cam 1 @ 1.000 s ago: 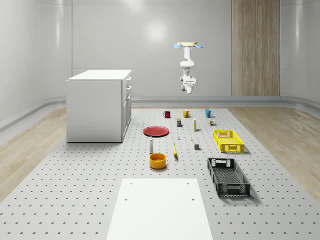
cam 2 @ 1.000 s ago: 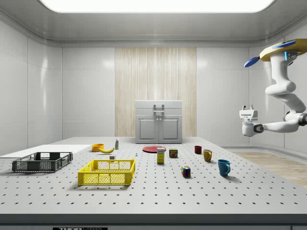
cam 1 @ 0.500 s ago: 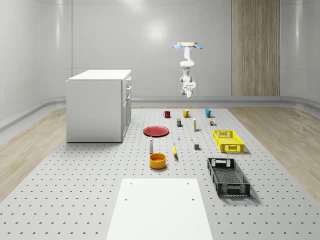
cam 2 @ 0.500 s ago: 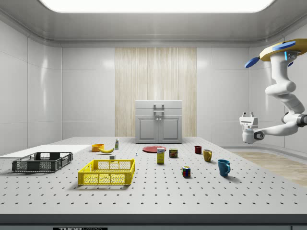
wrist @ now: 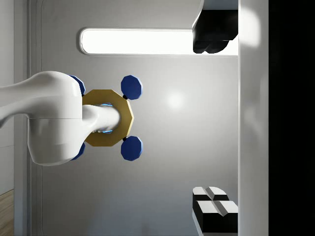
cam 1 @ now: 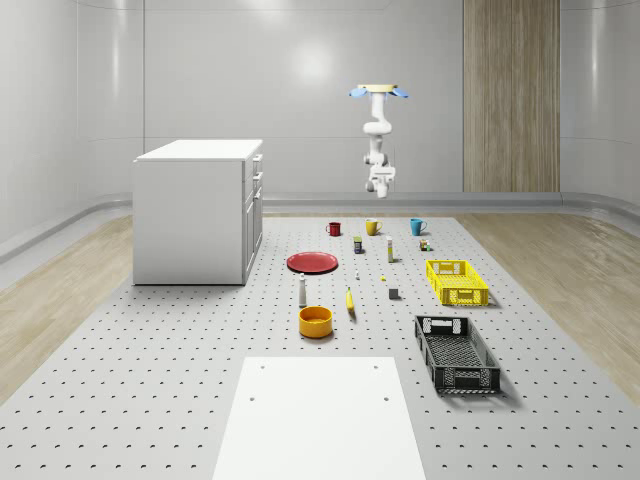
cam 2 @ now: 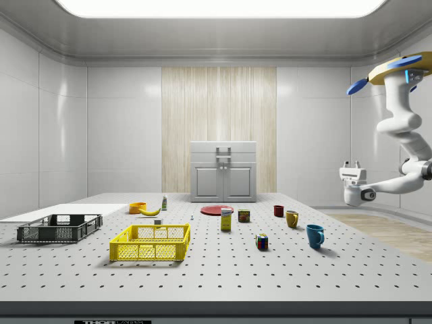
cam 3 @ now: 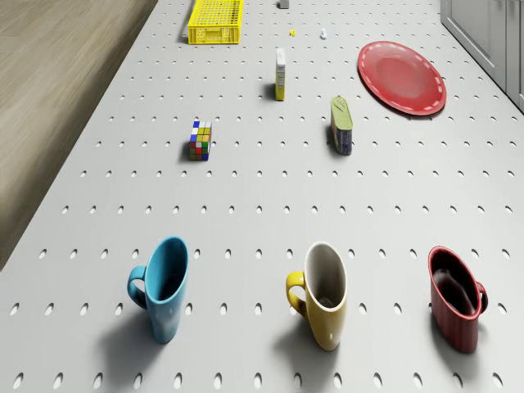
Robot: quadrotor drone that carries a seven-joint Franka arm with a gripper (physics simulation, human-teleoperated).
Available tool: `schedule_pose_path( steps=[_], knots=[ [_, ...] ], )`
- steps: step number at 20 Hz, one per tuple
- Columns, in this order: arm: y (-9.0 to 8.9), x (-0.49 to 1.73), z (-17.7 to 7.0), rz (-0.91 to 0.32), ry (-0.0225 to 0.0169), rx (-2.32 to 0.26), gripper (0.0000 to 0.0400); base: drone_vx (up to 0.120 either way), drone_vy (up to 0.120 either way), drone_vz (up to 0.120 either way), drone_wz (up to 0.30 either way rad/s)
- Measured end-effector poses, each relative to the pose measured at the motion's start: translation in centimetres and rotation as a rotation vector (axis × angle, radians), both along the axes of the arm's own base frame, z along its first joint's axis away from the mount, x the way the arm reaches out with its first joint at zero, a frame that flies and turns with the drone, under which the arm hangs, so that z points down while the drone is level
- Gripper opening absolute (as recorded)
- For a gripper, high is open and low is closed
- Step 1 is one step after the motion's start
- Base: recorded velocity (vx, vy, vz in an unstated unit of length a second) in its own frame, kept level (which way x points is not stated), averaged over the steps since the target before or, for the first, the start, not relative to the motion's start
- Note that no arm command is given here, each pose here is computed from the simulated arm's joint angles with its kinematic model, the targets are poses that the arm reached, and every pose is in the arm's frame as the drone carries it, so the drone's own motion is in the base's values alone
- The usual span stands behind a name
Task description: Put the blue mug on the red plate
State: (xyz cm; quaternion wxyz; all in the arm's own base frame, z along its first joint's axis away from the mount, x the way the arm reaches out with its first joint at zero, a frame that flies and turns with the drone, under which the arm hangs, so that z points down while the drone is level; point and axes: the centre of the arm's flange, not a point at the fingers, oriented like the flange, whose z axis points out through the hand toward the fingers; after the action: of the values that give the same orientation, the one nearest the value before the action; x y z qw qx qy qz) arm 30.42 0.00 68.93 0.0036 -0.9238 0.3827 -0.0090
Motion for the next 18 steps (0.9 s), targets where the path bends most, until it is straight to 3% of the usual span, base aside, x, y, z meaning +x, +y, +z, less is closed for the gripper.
schedule_pose_path(
  steps=[3, 18],
  knots=[
    [0.0, -0.01, 0.1, 0.0, -0.0023, 0.0, 0.04, 0.027, 0.12, 0.0, 0.0],
    [0.03, -0.11, 0.2, 0.0, -0.0137, -0.003, 0.04, 0.12, 0.117, 0.0, 0.0]
  ],
)
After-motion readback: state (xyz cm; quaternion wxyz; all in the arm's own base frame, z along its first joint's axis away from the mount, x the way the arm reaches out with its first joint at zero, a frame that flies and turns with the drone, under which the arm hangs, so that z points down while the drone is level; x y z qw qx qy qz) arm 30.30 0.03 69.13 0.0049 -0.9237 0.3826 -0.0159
